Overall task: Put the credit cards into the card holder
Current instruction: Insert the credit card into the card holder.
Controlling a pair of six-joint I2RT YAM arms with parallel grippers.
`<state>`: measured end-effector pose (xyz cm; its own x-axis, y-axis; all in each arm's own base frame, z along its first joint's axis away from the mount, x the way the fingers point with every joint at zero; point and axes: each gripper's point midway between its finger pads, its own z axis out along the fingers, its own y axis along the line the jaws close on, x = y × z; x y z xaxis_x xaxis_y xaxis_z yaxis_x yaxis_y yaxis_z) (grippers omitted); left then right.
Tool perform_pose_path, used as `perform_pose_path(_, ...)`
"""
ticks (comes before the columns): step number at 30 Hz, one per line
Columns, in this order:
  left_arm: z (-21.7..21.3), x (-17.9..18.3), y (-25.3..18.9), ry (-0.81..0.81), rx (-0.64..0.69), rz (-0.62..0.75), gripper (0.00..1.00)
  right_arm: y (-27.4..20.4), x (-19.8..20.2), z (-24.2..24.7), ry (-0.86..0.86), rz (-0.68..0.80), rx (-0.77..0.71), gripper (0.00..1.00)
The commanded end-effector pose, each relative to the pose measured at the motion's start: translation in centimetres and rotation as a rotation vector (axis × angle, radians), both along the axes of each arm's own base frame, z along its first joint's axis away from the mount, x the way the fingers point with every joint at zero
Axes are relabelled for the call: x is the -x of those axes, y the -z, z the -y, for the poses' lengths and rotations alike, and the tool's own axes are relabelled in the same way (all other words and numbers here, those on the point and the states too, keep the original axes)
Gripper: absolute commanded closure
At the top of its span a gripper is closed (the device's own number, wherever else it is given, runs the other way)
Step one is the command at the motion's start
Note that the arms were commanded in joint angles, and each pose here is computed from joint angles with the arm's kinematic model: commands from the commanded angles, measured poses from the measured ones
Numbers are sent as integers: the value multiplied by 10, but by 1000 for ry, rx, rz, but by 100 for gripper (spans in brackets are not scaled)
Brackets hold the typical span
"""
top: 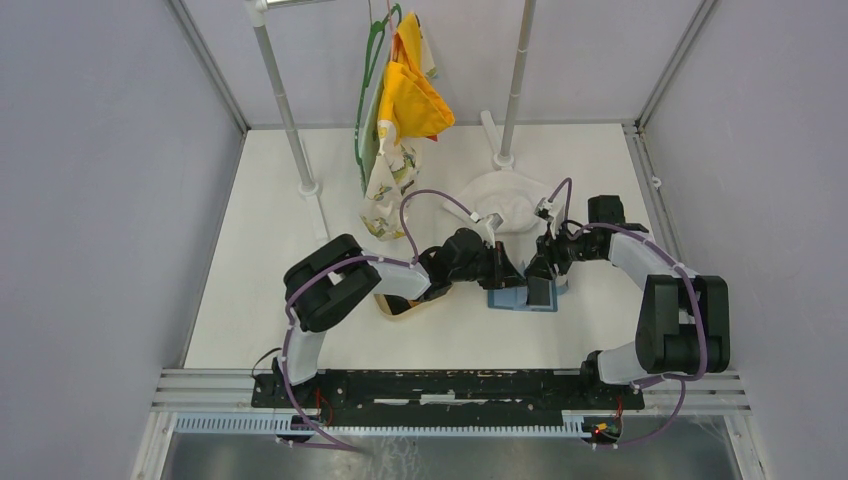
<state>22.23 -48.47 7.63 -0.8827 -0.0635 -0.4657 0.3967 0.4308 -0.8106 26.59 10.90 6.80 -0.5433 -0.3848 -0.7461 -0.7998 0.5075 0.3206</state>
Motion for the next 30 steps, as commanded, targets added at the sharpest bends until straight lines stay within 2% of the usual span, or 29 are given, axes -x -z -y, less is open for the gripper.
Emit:
perform_pose_path(1,5,-2,-3,-1,46,-15,87,-8,-3,-6,9,10,-58,50)
perform_pose_path(7,4,-1,-1,0,43,-19,87,-15,-2,-10,-10,29,-85,48)
perform_pose_path(18,3,-1,-1,-2,45,-21,82,6,-8,9,58,4,47,47)
perform_pose_path(22,3,-2,-2,-2,45,-21,79,6,-10,12,68,14,65,48)
perform_pose_path(30,-1,-3,4,-11,26,-28,78,6,-10,12,67,17,68,48)
